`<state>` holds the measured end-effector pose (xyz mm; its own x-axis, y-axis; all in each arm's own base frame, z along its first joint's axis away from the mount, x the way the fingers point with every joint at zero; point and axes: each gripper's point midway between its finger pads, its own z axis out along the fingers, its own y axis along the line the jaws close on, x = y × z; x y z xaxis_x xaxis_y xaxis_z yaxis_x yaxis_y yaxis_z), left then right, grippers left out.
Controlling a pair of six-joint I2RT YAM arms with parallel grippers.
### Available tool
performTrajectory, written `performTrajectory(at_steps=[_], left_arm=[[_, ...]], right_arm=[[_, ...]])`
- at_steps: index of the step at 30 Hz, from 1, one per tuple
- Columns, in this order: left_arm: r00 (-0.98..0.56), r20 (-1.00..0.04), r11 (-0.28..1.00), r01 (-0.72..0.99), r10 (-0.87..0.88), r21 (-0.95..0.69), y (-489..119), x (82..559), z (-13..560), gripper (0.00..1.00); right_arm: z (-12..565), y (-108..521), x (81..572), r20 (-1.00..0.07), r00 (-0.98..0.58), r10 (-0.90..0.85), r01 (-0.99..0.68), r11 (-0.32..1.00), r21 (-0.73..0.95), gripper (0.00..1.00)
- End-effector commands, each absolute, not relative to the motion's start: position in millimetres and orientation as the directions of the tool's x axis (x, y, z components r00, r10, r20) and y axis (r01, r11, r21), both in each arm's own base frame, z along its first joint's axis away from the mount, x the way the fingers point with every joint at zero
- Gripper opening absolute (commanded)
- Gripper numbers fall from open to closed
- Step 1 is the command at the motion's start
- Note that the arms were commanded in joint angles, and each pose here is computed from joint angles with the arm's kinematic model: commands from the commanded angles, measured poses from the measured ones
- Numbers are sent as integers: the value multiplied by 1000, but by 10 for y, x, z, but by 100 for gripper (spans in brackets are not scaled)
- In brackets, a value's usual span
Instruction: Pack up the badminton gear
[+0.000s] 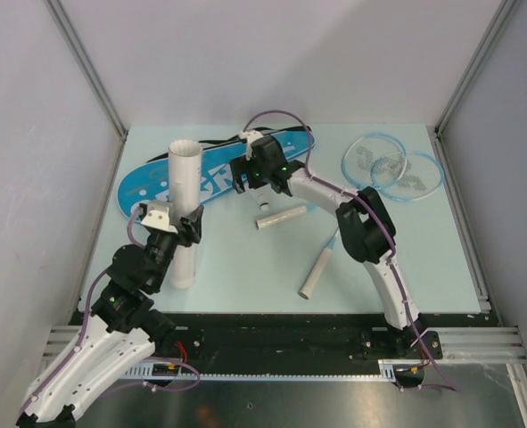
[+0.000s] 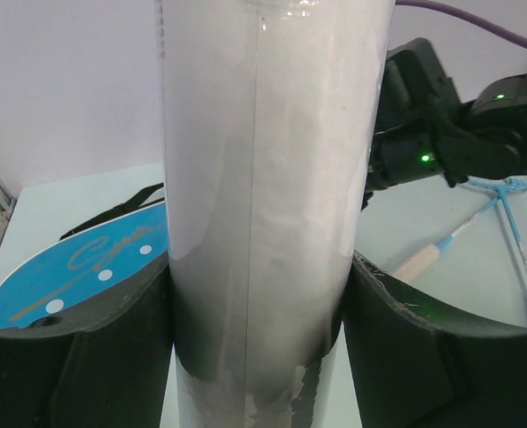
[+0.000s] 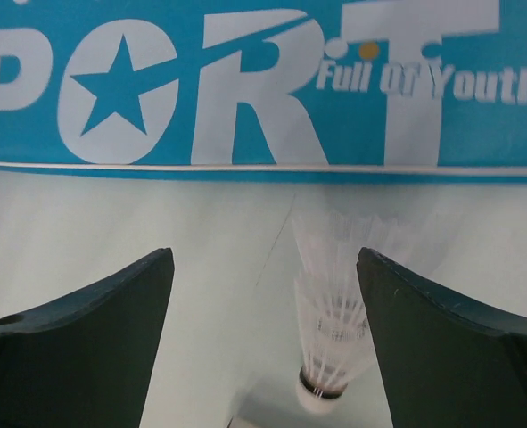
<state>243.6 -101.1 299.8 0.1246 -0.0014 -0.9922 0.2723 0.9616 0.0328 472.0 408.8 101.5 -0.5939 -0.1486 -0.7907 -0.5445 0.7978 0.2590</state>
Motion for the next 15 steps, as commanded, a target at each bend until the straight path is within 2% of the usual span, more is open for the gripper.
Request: performTrajectory(at_steps=[1, 2, 6, 15], left_arm=[[184, -982, 957, 290, -47, 8, -1036, 2414, 3206, 37], [183, -982, 957, 291, -46, 9, -1041, 2416, 3202, 37], [173, -984, 955, 297, -50, 4, -1064, 2429, 3185, 37], [160, -986, 953, 304, -54, -3, -1094, 2448, 3156, 37]], right_arm=[[1020, 4068, 4956, -813, -431, -391, -631, 775, -37, 89], [827, 4020, 4944, -773, -418, -477, -652, 750, -110, 90], [735, 4010, 4991, -730, -367, -577, -641, 725, -251, 91], [693, 3880, 5043, -714, -392, -581, -589, 754, -290, 96]])
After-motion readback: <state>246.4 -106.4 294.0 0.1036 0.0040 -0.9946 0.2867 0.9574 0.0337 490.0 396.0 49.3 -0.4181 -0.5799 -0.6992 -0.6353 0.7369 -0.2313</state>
